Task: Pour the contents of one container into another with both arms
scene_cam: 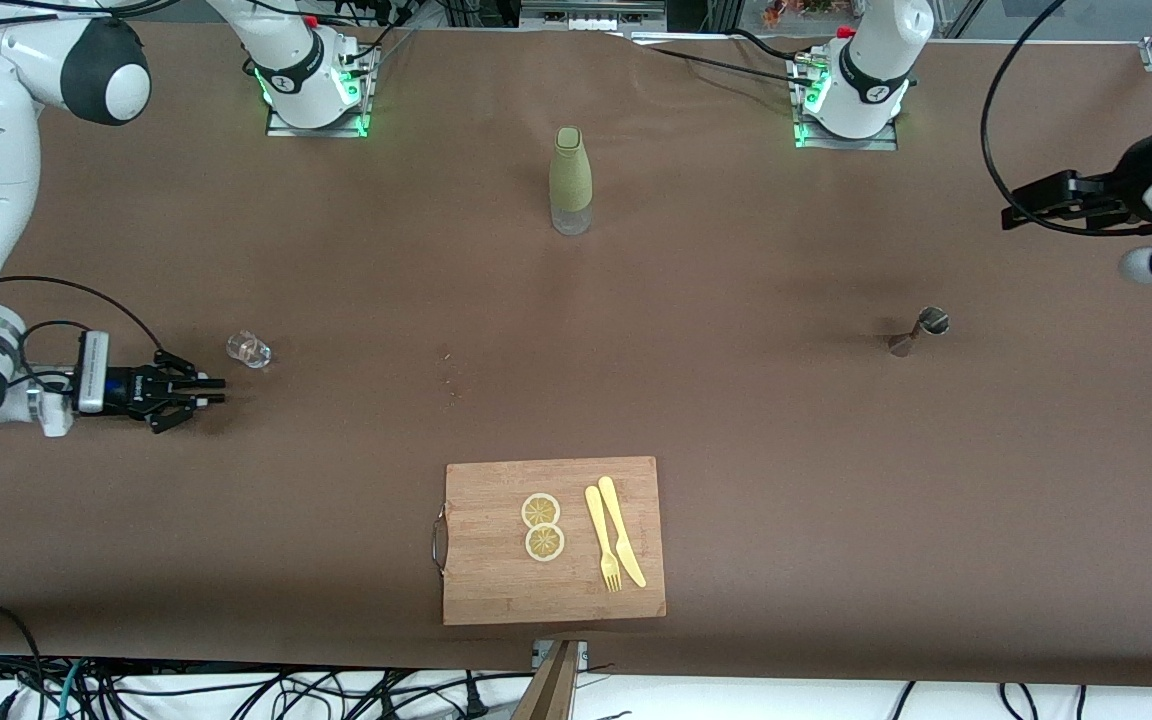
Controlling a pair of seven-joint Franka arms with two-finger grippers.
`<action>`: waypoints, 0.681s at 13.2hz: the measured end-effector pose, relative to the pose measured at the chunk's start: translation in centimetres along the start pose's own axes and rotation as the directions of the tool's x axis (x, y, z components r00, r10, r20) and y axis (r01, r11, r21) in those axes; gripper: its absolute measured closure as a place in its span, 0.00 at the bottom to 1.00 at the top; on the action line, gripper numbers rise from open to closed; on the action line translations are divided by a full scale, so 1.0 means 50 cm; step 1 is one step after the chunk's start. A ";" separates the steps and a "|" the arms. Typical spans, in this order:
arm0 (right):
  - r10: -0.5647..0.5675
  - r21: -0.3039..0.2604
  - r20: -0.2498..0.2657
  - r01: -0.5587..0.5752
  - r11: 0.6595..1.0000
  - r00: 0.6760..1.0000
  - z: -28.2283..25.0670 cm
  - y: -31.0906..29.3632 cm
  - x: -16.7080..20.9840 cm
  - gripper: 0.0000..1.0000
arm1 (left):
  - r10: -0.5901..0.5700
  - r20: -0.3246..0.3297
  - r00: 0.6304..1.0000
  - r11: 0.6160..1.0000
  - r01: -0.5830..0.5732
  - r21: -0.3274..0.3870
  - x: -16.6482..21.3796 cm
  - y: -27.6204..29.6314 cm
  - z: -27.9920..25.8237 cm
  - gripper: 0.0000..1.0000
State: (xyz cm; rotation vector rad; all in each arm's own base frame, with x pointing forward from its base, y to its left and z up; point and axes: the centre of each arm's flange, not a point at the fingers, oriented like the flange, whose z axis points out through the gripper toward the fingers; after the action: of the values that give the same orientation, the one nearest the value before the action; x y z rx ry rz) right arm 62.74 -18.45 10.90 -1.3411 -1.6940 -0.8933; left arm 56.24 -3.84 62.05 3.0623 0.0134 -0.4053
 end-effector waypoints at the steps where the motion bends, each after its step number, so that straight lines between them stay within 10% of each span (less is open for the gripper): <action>1: 0.010 0.002 -0.008 -0.010 1.000 1.000 0.024 -0.001 -0.005 0.98 | 0.017 0.008 1.000 1.000 -0.017 0.011 -0.001 0.024 0.008 0.00; 9: 0.072 0.021 -0.023 -0.071 0.997 0.997 0.071 -0.009 -0.012 0.99 | 0.021 -0.037 0.999 1.000 -0.021 0.011 0.012 0.007 0.010 0.00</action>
State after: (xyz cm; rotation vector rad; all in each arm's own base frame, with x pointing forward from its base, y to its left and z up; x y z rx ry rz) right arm 61.85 -15.66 8.74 -1.3636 -1.6228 -0.8456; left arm 56.67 -4.22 61.43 3.0778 -0.0195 -0.3483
